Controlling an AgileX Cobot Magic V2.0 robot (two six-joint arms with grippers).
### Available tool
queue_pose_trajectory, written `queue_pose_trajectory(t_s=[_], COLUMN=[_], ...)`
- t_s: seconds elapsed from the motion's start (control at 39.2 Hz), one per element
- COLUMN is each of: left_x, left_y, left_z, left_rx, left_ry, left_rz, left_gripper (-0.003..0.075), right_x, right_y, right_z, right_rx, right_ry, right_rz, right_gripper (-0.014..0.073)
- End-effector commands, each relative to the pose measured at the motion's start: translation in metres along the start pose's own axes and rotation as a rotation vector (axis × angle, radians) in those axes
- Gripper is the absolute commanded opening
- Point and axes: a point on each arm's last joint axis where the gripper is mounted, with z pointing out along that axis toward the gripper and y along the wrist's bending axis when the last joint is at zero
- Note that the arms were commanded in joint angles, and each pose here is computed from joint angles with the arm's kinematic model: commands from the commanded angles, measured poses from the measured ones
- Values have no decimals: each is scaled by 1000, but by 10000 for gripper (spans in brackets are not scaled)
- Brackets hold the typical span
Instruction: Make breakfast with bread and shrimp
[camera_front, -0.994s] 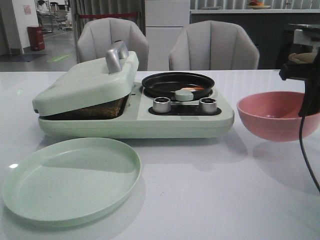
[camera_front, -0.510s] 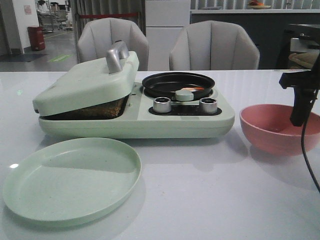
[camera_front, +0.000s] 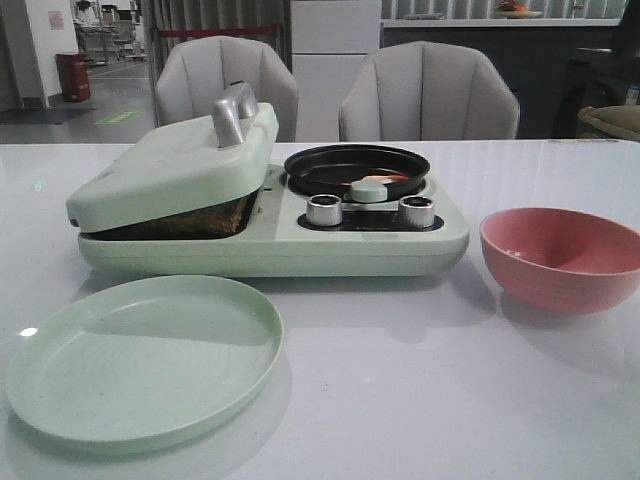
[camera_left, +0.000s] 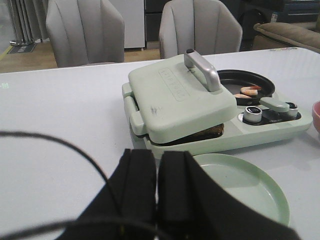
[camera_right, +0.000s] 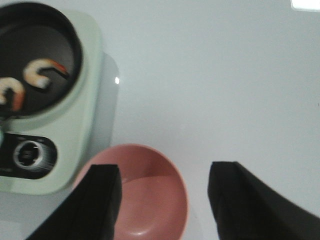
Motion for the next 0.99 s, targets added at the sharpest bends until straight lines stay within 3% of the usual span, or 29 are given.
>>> queue_pose_trajectory(t_s=[0.0,0.18,0.36,0.59,0.76,0.97], left_x=[-14,-14,-14,-14,-14,-14], left_y=[-1,-1,-1,-1,-1,-1], left_z=[-2,-2,-2,-2,-2,-2], left_rx=[10,10,10,10,10,10], left_ry=[-88,-88,-88,-88,-88,-88], left_rz=[-14,-14,-14,-14,-14,-14], left_gripper=[134,135,134,134,134,134], right_x=[-16,0,29,78,130,193], right_y=[22,49,54,44,32,21], right_z=[-49,-91,-123,-162,-168,-156], right_rx=[-46,-136,-174,-186,-176,-177], right_ry=[-222,-358,-467,-677,-816,-836], right_rz=[-57,-121,-157,-144,-124,-121], right_gripper=[491,491,491,491,491,491])
